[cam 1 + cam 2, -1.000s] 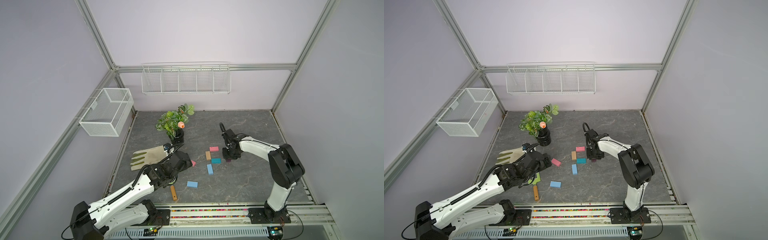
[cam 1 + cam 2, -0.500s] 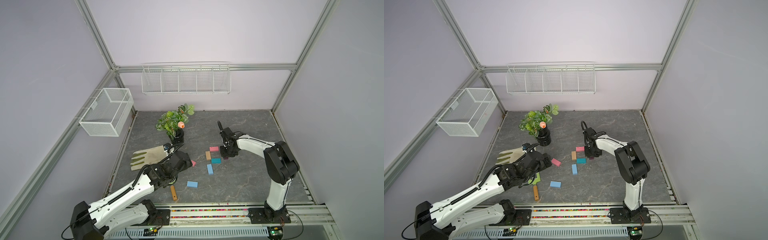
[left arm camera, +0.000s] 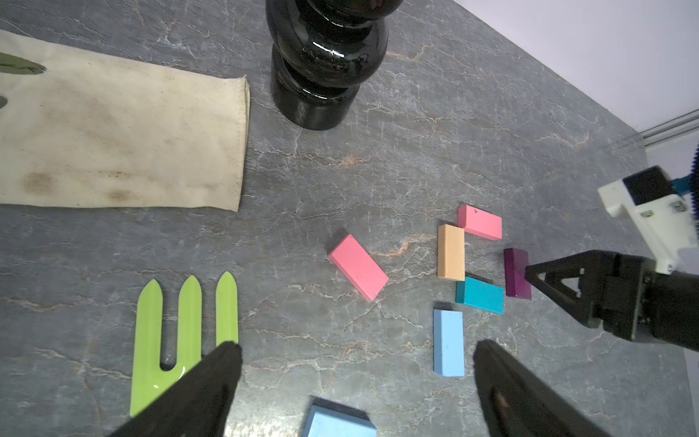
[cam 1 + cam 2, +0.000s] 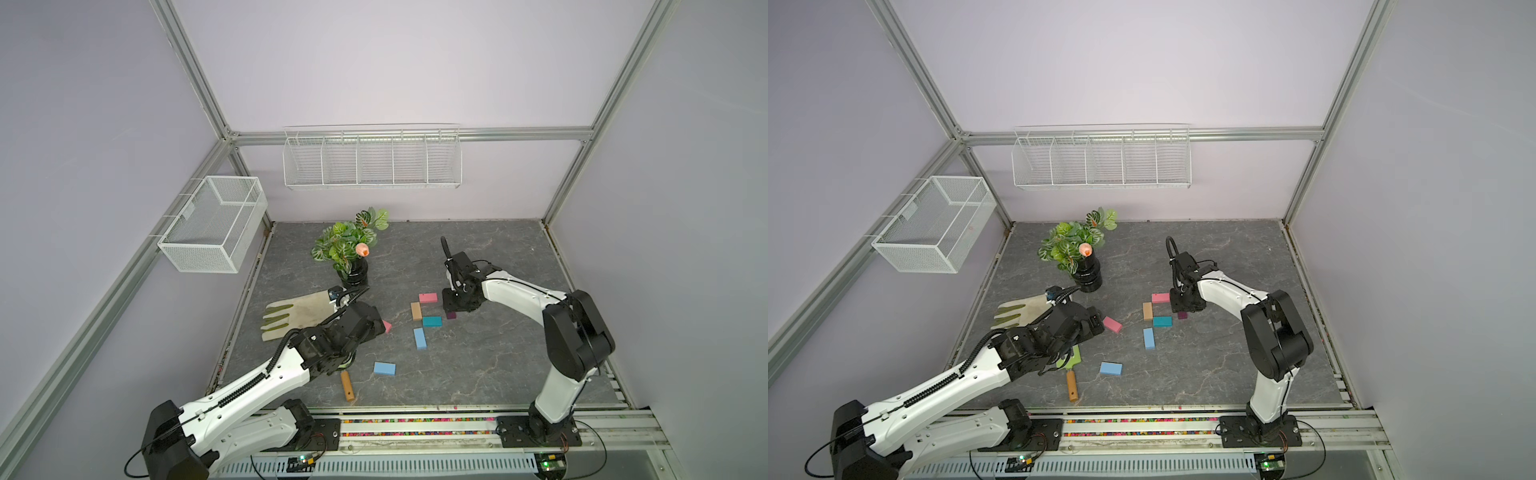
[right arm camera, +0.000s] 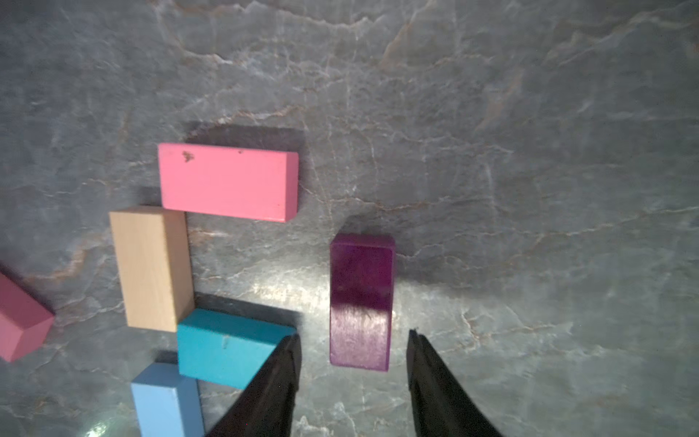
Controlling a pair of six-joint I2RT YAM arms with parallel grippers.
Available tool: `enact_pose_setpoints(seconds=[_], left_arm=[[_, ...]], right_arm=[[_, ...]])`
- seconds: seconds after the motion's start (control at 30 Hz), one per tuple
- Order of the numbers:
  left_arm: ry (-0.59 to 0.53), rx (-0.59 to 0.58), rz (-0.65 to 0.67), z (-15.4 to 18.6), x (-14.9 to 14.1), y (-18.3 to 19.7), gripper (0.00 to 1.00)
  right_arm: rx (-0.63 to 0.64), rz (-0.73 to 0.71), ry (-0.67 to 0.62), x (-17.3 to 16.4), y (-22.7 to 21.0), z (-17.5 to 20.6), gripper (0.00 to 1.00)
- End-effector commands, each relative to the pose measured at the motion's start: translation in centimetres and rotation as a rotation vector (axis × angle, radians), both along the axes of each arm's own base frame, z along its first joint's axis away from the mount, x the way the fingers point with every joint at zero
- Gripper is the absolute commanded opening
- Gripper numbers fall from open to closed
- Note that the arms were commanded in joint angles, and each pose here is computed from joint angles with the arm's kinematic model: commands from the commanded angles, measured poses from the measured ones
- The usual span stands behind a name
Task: Assemble the number 8 with building blocks
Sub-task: Assemble the building block at the center of the board.
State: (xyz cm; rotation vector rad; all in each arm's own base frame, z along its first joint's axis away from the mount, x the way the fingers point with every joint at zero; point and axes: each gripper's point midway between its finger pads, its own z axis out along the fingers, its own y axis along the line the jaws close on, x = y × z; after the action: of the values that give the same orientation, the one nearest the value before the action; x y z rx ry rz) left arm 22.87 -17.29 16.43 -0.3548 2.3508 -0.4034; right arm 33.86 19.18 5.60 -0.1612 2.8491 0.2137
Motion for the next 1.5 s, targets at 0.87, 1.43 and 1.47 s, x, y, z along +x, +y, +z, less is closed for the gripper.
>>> enact_pose_setpoints(seconds=[0.87,1.43,1.47], left_arm=[[-0.011,0.016,0.006,-0.1,0.2,0.3,1.0],[-0.012,0.017,0.006,-0.1,0.2,0.2,1.0],[-0.011,0.018,0.006,-0.2,0.2,0.2,1.0]], right_arm=[[0.082,-0.06,0.099,-0.3,-0.4,-3.9,0.28],[0.103,-0.016,0.135,-0.8,0.7,-4.8,0.24],[0.099,-0.013,0.135,-0.8,0.7,-4.8,0.24]])
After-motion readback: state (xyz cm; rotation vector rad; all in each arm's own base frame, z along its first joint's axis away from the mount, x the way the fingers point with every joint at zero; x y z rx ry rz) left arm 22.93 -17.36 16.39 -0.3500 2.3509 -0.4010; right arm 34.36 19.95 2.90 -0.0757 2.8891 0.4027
